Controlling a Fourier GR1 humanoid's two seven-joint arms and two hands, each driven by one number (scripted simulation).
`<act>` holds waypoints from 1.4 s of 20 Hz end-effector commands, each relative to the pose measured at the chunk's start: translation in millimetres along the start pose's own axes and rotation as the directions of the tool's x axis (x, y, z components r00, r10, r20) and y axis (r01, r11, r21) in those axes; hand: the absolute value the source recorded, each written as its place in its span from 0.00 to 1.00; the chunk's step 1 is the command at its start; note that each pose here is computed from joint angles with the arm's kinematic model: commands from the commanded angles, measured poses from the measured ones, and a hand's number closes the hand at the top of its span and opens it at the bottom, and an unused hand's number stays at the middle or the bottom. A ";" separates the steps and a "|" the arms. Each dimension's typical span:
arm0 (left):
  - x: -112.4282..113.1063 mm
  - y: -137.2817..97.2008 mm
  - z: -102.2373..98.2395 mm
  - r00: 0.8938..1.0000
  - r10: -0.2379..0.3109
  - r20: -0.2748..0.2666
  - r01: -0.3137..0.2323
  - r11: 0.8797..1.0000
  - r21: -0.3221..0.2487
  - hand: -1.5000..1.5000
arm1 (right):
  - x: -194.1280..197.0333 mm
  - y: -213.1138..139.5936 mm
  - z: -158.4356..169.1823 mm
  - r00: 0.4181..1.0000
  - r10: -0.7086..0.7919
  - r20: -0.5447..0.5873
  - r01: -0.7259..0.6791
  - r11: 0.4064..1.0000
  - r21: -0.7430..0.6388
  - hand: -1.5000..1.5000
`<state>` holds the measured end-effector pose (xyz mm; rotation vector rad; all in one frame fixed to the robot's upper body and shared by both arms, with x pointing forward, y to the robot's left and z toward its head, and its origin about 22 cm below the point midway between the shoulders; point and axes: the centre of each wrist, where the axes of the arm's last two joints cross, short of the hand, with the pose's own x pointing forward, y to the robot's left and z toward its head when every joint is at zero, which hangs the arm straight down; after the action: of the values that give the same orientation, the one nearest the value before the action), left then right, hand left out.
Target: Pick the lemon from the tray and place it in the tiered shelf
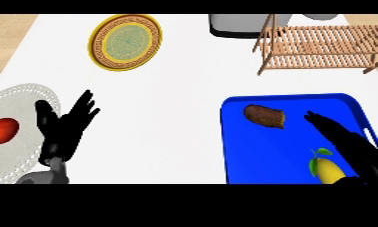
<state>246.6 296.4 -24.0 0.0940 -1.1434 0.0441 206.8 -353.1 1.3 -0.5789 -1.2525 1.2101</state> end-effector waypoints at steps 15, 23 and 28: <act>-6.0 -9.7 3.1 0.999 -0.016 -0.030 0.016 1.000 -0.009 0.50 | 23.6 25.3 -11.8 0.982 0.017 0.186 -0.041 0.991 0.126 1.00; 18.8 9.8 -0.6 1.000 -0.008 -0.009 0.008 1.000 0.003 0.50 | 90.6 -31.0 -64.8 0.992 -0.130 0.001 0.130 0.991 0.045 1.00; 0.8 7.8 4.3 0.999 0.017 -0.028 -0.016 1.000 0.018 0.50 | 113.5 -75.4 -21.0 0.976 -0.182 0.117 0.201 0.962 -0.187 1.00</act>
<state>244.7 297.6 -22.4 0.0941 -1.1326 0.0486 250.4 -276.6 66.7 -0.4879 -1.3710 1.0688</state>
